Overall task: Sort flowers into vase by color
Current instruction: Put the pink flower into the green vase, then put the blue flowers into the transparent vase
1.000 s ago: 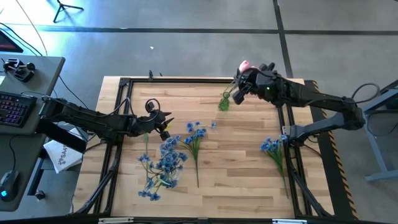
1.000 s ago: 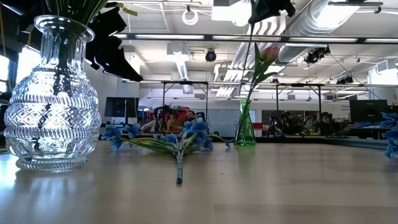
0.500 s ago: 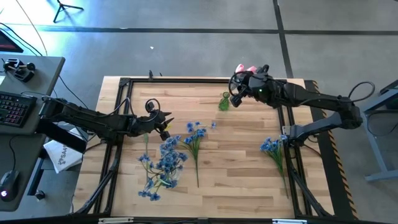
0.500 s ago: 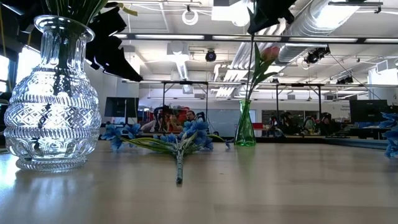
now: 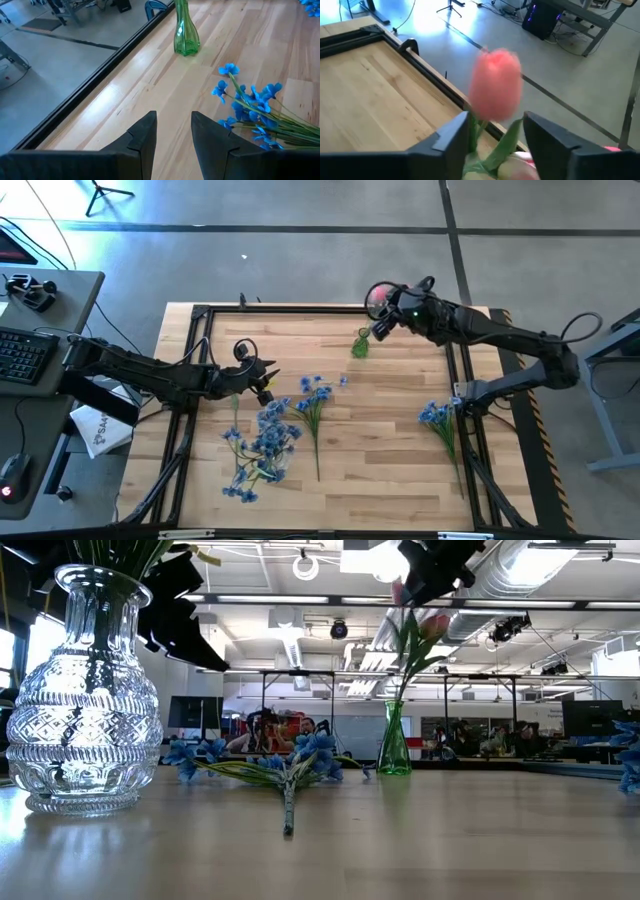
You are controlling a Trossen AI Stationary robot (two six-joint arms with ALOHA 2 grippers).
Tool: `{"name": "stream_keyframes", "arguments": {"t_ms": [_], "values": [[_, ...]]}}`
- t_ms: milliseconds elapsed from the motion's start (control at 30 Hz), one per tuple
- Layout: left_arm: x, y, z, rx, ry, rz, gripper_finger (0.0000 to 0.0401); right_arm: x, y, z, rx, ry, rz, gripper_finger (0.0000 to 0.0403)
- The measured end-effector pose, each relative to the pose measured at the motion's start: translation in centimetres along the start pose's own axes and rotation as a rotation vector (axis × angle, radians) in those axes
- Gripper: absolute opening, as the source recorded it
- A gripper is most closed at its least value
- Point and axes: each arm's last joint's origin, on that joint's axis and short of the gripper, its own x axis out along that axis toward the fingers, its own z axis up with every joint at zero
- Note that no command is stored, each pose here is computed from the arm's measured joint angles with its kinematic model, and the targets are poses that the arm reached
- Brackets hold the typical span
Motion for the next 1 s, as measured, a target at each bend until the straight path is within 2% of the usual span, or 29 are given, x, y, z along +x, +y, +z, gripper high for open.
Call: {"name": "stream_keyframes", "arguments": {"t_ms": [133,233,433,567,733,900,1000], "values": [[0.0,0.0,0.0,-0.001,0.001,0.000,0.0111,-0.6,-0.3,0.1,-0.001,-0.014,0.006,0.0226],[0.0,0.0,0.0,-0.002,0.001,-0.001,0.0111,-1.6,-0.5,0.3,0.004,-0.041,0.021,0.0239],[0.0,0.0,0.0,-0.016,0.004,0.000,0.0111,-5.5,-0.3,0.6,0.040,-0.132,0.121,0.0233],[0.0,0.0,-0.1,-0.039,0.013,0.001,0.0111,-7.6,2.2,0.0,0.031,-0.153,0.262,0.0225],[0.0,0.0,-0.7,-0.061,0.068,-0.035,0.0111,-8.3,7.6,-3.3,-0.067,-0.113,0.432,0.0218],[-0.4,-0.2,-1.9,-0.077,0.166,-0.043,0.0111,-7.2,12.8,-8.8,-0.089,-0.056,0.529,0.0215],[-0.8,-0.2,-2.7,-0.085,0.235,-0.029,0.0111,-5.8,15.2,-12.2,-0.043,-0.017,0.604,0.0215]]}}
